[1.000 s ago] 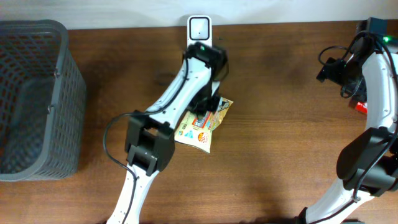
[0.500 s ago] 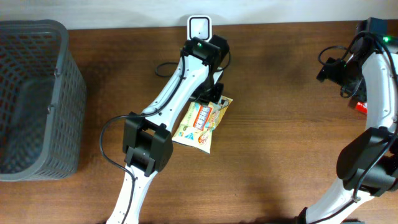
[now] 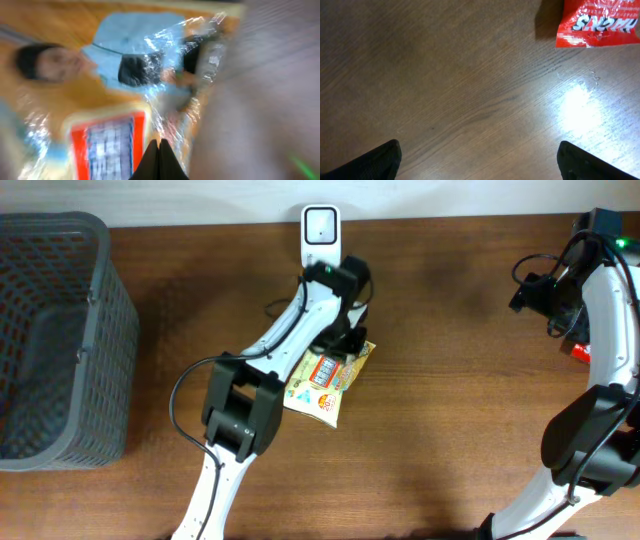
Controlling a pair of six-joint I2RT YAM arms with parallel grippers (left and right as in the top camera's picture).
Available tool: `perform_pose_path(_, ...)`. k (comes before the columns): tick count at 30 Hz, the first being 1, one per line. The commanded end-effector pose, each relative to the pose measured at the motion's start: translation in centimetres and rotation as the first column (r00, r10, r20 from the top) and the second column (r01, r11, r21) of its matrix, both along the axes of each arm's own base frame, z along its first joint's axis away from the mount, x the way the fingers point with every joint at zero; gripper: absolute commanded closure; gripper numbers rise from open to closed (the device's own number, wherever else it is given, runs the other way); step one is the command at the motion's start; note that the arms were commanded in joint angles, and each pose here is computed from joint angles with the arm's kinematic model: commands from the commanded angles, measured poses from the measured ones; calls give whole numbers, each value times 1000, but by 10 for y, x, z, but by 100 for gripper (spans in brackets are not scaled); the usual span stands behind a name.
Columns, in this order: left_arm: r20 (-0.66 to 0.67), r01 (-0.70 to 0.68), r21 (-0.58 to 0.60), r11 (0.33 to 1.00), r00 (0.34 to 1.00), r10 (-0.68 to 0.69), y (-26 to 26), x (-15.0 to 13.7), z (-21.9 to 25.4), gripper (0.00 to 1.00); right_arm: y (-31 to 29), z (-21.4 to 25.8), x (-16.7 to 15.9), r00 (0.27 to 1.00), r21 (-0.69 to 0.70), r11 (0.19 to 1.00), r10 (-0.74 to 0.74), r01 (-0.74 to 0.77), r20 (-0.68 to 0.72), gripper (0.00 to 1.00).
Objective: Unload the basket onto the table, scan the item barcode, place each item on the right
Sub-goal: 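Lower the flipped yellow bag onto the table and raise the left arm, then reach the right gripper to the yellow bag and grasp it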
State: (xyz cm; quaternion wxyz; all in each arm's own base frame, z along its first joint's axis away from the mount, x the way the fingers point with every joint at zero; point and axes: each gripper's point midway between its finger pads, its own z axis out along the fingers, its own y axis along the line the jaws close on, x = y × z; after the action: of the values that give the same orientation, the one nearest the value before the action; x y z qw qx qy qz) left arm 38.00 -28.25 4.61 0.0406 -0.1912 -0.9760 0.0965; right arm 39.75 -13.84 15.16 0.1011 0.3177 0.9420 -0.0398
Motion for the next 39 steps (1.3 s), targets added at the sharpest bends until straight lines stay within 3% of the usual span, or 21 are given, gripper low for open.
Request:
perform_pose_path(1, 231, -23, -56, 998, 972, 35, 1, 41, 100, 98, 0, 6, 0, 1000, -1, 1000, -9, 9, 16, 1)
perform_pose_path(4, 417, -103, -14, 995, 903, 100, 43, 65, 166, 76, 0, 6, 0, 1000, -1, 1000, -9, 9, 16, 1)
perform_pose_path(5, 494, -180, 4, 984, 856, 155, 72, 73, 194, 32, 0, 6, 0, 1000, -2, 1000, -9, 9, 16, 1)
perform_pose_path(6, 535, -213, -15, 977, 824, 188, 87, 81, 210, 1, 0, 6, 0, 1000, -1, 1000, -9, 9, 16, 1)
perform_pose_path(9, 556, -306, -41, 951, 784, 276, 129, 94, 222, 1, 0, 6, 0, 1000, -1, 1000, -9, 9, 16, 1)
perform_pose_path(13, 534, -531, -83, 843, 690, 488, 219, 114, 222, 1, 0, 6, 0, 1000, -1, 1000, -9, 9, 16, 1)
perform_pose_path(16, 535, -601, -81, 796, 647, 543, 261, 118, 222, 1, -1, 6, 1, 1000, -2, 1000, -9, 9, 23, 1)
perform_pose_path(22, 536, -661, -80, 746, 603, 591, 300, 118, 222, 1, 5, 21, 50, 971, 40, 999, 22, -32, 238, 1)
perform_pose_path(25, 536, -661, -80, 746, 603, 591, 300, 118, 222, 1, 62, 20, 40, 972, 335, 934, 46, -124, 232, 1)
perform_pose_path(27, 536, -662, -80, 746, 602, 592, 301, 118, 222, 1, 113, 26, 41, 957, 508, 830, 97, -230, 273, 1)
perform_pose_path(32, 536, -662, -80, 745, 602, 592, 301, 118, 222, 1, 230, -6, 25, 908, 539, 731, 342, -418, 241, 1)
perform_pose_path(33, 536, -662, -80, 745, 602, 592, 301, 118, 222, 1, 256, -14, 20, 900, 544, 718, 371, -435, 230, 5)
perform_pose_path(35, 536, -662, -80, 745, 602, 592, 301, 118, 222, 1, 298, -39, 9, 941, 522, 785, 312, -334, 134, 6)
perform_pose_path(39, 536, -662, -80, 745, 602, 592, 301, 118, 222, 1, 349, -67, -6, 971, 392, 888, 217, -240, 101, 9)
